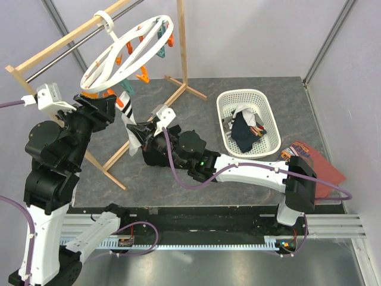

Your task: Remove the socks clipped to the hanger

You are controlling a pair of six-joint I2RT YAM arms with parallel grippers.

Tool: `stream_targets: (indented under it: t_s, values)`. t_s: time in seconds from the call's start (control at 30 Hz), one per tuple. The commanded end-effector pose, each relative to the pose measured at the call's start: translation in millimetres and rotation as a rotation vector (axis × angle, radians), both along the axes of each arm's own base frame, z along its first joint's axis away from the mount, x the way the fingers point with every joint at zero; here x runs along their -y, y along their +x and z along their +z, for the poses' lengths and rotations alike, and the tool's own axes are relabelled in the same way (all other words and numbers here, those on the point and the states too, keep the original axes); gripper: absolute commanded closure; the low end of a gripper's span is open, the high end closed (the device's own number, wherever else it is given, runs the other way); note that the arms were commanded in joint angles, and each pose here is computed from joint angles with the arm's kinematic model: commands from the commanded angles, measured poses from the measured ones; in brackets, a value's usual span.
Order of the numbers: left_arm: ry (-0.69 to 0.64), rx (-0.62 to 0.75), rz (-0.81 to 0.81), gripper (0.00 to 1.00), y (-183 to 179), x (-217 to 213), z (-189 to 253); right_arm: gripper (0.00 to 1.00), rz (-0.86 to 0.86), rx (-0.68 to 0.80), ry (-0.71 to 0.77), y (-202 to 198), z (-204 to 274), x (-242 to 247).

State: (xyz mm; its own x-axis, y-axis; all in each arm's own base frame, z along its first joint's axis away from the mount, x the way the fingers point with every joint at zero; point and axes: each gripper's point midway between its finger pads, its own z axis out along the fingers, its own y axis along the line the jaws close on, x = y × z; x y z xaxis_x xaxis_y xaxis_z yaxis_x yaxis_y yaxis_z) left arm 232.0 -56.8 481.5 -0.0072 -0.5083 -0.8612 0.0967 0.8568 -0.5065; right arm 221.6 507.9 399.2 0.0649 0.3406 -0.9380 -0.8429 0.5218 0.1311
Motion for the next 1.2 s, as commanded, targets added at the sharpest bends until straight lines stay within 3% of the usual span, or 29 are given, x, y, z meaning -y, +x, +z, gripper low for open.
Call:
stream_targets:
  t_s: [0.0,0.17,0.37,0.5,0.83,1.03,1.13,1.17]
  values:
    - [-0.065,0.066,0.035,0.37,12,-2,16,1.00,0.027,0.024,0.073,-10,33,12]
    - [-0.066,0.066,0.023,0.41,20,4,18,1.00,0.040,0.025,0.069,-12,33,11]
    - [-0.041,0.083,0.047,0.60,22,-1,21,1.00,0.034,0.021,0.054,-12,27,11]
    - [-0.029,0.081,0.055,0.98,24,-2,18,1.00,0.025,0.013,0.051,-10,23,13]
    - [0.000,0.087,0.063,0.98,24,-4,14,1.00,-0.040,-0.053,-0.018,-3,4,28]
    - [0.050,0.079,0.003,0.58,15,3,-4,0.98,-0.195,-0.097,-0.162,8,-23,83]
    - [0.142,0.063,-0.054,0.22,8,9,-24,0.91,-0.264,-0.117,-0.255,10,-38,119]
    - [0.172,0.063,-0.065,0.04,6,9,-28,0.91,-0.324,-0.134,-0.263,14,-42,135]
